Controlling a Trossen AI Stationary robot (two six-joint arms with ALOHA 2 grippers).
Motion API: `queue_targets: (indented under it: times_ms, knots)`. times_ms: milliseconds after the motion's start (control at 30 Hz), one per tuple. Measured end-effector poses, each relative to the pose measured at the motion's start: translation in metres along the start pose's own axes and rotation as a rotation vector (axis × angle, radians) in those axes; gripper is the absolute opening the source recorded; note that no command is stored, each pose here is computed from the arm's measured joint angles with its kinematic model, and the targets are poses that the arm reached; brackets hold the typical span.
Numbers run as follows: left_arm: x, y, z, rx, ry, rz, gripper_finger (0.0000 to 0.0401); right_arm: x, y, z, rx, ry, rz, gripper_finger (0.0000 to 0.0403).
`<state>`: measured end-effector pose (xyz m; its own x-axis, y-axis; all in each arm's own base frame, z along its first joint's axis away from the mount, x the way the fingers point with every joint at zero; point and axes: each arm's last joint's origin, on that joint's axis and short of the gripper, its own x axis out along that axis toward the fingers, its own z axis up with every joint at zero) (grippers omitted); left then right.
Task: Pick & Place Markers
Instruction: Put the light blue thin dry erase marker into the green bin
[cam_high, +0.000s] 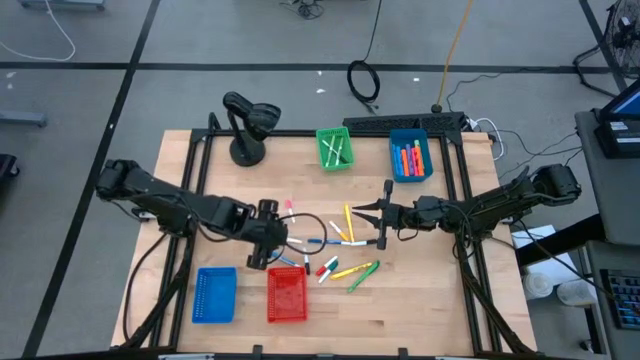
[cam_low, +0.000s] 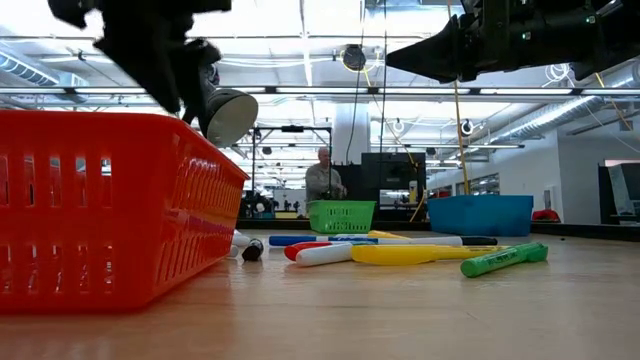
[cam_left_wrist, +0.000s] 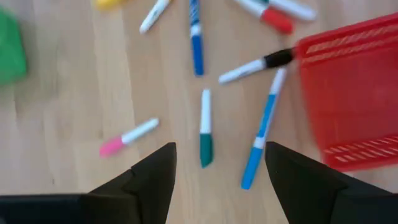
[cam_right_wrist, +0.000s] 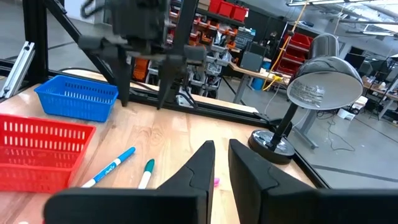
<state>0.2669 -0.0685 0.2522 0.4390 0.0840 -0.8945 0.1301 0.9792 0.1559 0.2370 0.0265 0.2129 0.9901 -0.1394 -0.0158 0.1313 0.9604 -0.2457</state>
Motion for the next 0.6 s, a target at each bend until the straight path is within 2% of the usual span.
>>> queue_targets:
  times_ms: [167, 267, 500, 600]
  knots:
    - [0.022, -0.001, -0.024, -0.084, 0.094, 0.031, 0.025, 0.0, 0.0, 0.0, 0.021, 0.003, 0.001, 0.0034]
    - [0.036, -0.003, -0.038, -0.11, 0.118, 0.0, 0.025, 0.0, 0.0, 0.0, 0.021, 0.003, 0.001, 0.0034]
    - [0.06, -0.011, -0.048, -0.105, -0.002, -0.127, 0.025, 0.0, 0.0, 0.0, 0.019, 0.003, 0.001, 0.0034]
    - [0.066, -0.013, -0.056, -0.11, 0.002, -0.152, 0.025, 0.0, 0.0, 0.0, 0.02, 0.003, 0.001, 0.0034]
